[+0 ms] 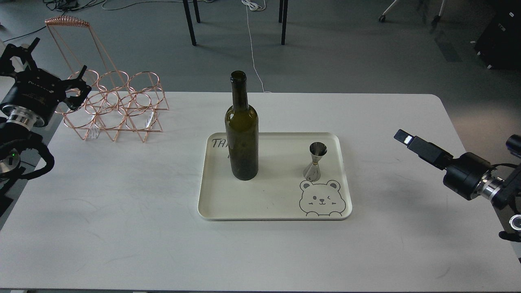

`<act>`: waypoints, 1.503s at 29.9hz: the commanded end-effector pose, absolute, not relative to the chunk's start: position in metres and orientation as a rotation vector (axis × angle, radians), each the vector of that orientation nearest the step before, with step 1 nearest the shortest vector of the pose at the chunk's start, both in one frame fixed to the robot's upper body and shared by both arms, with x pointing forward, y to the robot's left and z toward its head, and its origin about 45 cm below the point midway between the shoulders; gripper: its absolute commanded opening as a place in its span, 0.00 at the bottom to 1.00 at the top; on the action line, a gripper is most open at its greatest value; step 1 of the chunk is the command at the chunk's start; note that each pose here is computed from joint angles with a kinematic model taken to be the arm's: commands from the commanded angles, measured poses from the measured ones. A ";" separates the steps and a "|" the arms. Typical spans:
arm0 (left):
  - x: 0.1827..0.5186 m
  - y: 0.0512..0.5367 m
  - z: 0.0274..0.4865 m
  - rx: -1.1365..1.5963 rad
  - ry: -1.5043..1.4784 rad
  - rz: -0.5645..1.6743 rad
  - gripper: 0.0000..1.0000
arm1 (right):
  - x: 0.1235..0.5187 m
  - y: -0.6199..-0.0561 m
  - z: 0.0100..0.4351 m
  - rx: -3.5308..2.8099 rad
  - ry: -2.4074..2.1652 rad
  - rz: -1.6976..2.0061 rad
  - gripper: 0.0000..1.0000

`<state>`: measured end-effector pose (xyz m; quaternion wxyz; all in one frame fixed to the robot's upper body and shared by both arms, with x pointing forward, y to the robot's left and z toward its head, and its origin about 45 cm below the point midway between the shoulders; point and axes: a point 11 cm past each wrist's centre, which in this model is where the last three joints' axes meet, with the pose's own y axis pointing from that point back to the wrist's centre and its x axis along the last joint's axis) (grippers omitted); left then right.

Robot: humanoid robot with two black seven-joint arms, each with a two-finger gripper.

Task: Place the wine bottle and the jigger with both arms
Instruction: 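Move the right gripper inward toward the metal jigger on the tray, then lower the right gripper onto the metal jigger and grasp it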

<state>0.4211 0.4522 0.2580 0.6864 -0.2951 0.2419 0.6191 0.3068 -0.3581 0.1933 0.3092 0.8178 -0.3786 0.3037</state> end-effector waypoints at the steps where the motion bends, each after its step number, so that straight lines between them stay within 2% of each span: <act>1: 0.421 0.454 0.260 -0.659 0.536 1.388 0.98 | 0.296 -0.335 0.174 2.109 -0.826 1.033 0.98; 7: 0.421 0.454 0.260 -0.661 0.536 1.388 0.98 | 0.305 -0.306 0.136 2.032 -0.627 1.241 0.98; 18: 0.419 0.457 0.258 -0.659 0.533 1.395 0.98 | 0.337 -0.260 0.117 1.962 -0.478 1.438 0.94; 21: 0.418 0.457 0.258 -0.660 0.533 1.397 0.98 | 0.341 -0.250 0.112 1.960 -0.448 1.453 0.89; 27: 0.418 0.459 0.260 -0.659 0.528 1.398 0.98 | 0.352 -0.236 0.106 1.946 -0.439 1.468 0.69; 36: 0.417 0.463 0.262 -0.655 0.518 1.406 0.98 | 0.352 -0.229 0.100 1.942 -0.405 1.474 0.60; 42: 0.416 0.463 0.261 -0.654 0.519 1.407 0.98 | 0.350 -0.222 0.096 1.952 -0.395 1.474 0.41; 45: 0.417 0.463 0.261 -0.656 0.520 1.406 0.98 | 0.352 -0.222 0.096 1.947 -0.399 1.479 0.40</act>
